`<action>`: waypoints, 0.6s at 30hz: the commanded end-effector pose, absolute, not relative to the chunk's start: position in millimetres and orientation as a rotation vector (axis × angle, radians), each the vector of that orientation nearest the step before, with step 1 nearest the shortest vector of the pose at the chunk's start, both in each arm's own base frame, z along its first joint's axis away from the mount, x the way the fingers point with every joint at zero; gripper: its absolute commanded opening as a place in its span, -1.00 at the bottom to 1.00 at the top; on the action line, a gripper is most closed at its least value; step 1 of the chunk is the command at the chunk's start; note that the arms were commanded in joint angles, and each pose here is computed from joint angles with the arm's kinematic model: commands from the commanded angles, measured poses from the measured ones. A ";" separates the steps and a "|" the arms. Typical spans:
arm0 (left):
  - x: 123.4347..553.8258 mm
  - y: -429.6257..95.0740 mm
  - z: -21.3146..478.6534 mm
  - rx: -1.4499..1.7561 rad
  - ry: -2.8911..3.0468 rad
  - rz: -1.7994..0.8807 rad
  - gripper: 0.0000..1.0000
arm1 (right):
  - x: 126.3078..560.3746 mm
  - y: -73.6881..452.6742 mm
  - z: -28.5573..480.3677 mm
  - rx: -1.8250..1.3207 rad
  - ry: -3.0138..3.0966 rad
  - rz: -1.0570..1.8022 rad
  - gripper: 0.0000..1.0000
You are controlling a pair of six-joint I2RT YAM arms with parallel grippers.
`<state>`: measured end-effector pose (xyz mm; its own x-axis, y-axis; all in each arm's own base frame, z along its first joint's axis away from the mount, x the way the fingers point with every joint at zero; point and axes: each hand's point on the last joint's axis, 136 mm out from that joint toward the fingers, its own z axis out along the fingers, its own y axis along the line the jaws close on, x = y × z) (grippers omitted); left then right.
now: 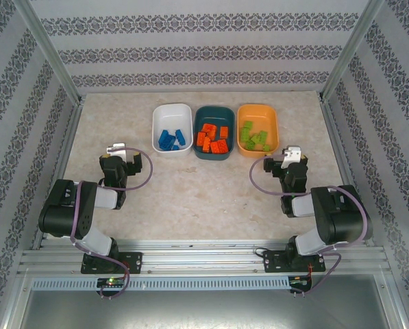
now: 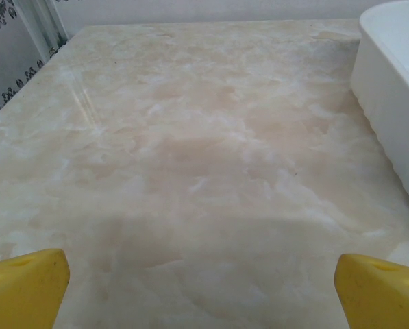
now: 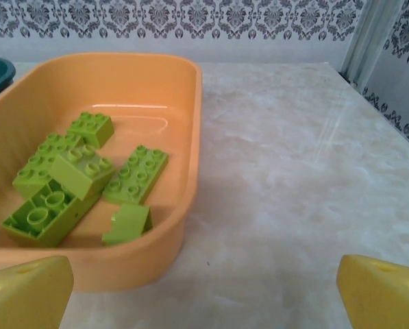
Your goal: Sort the legos into containers by color
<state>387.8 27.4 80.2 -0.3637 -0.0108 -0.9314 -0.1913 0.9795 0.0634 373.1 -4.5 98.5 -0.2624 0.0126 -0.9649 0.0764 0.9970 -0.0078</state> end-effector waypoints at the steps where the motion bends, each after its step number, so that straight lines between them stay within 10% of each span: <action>1: 393.8 29.2 89.1 -0.155 1.897 0.183 1.00 | 388.6 -3.7 102.2 0.061 1.868 -0.044 0.96; 18: 394.3 29.2 90.0 -0.156 1.893 0.183 1.00 | 397.3 0.9 104.6 0.031 1.891 -0.003 0.96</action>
<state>387.8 27.5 79.8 -0.3648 -0.0108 -0.9310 -0.1916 0.9794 0.0638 395.5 -1.3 103.2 -0.3189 0.0157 -0.9477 0.0404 0.9992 0.0029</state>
